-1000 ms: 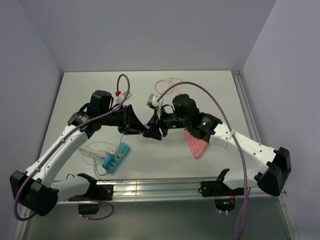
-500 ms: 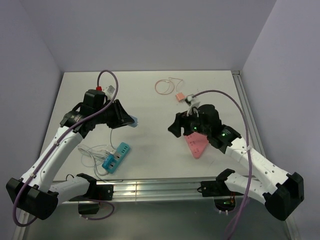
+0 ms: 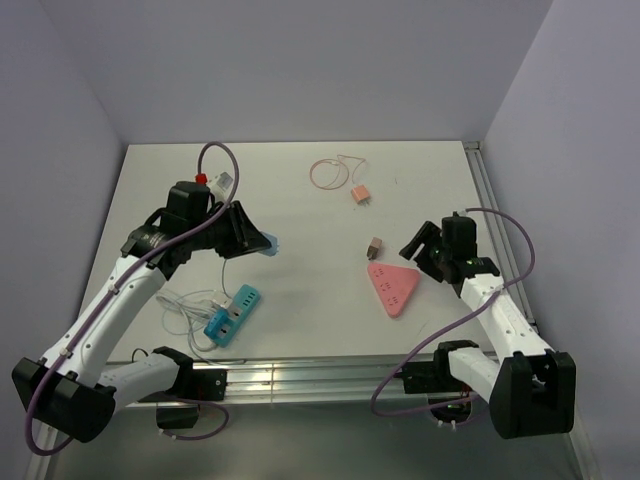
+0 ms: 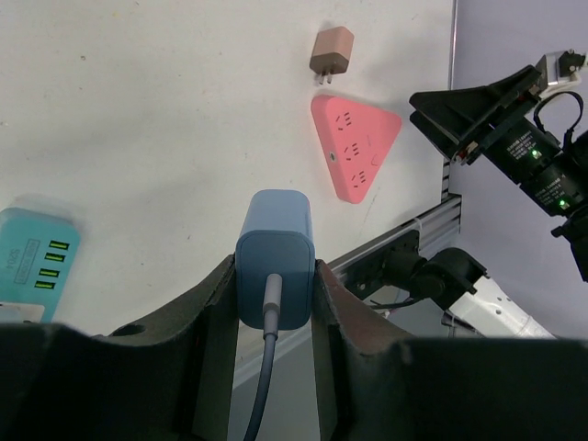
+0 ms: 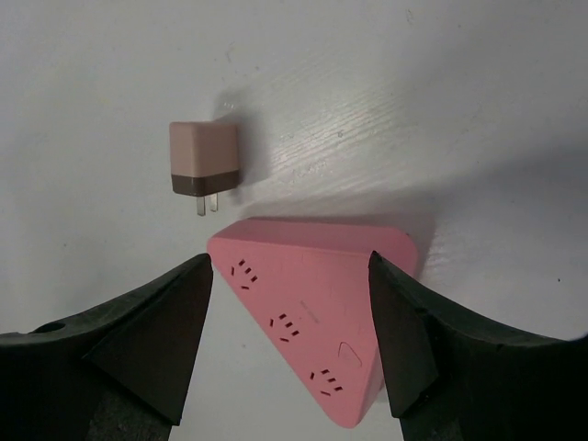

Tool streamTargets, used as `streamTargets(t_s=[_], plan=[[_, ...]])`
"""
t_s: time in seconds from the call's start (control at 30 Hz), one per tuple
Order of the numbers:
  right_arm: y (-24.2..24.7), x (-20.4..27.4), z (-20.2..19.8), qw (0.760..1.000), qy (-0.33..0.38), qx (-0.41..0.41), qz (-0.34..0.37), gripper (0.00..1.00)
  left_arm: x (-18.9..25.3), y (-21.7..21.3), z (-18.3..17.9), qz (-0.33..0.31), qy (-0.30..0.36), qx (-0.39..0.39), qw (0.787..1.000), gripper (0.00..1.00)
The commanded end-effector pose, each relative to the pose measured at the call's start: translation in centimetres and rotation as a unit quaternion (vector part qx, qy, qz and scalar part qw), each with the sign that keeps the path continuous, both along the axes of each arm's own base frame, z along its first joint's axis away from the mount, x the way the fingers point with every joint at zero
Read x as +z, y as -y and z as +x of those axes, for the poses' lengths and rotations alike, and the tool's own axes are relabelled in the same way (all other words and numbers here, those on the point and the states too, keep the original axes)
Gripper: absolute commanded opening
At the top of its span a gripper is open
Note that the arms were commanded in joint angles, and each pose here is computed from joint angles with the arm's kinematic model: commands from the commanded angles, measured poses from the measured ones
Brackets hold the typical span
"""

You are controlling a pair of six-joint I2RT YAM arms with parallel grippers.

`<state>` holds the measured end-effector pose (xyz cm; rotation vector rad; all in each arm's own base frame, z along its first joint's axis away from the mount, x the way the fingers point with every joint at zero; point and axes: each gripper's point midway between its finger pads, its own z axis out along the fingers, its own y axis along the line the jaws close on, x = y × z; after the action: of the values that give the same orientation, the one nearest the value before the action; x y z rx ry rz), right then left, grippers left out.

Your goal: Insert the plug

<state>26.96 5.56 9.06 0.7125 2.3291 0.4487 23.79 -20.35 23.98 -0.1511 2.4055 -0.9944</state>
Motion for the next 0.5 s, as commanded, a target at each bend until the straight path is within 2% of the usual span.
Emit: streamTargets(t_s=[0.0,0.23,0.47], plan=[[0.9,0.0,0.1,0.999,0.0,-0.032,0.005,0.76,1.8,0.6,-0.2,-0.026,0.042,-0.027,0.998,0.01],[2.8,-1.3,-1.4,0.998,-0.024,-0.062,-0.017,0.76,1.5,0.8,-0.6,-0.026,0.043,-0.04,0.998,0.0],[2.2,-3.3,-2.0,0.998,-0.036,-0.05,0.012,0.75,1.4,0.9,-0.7,-0.027,0.045,-0.048,0.997,0.0]])
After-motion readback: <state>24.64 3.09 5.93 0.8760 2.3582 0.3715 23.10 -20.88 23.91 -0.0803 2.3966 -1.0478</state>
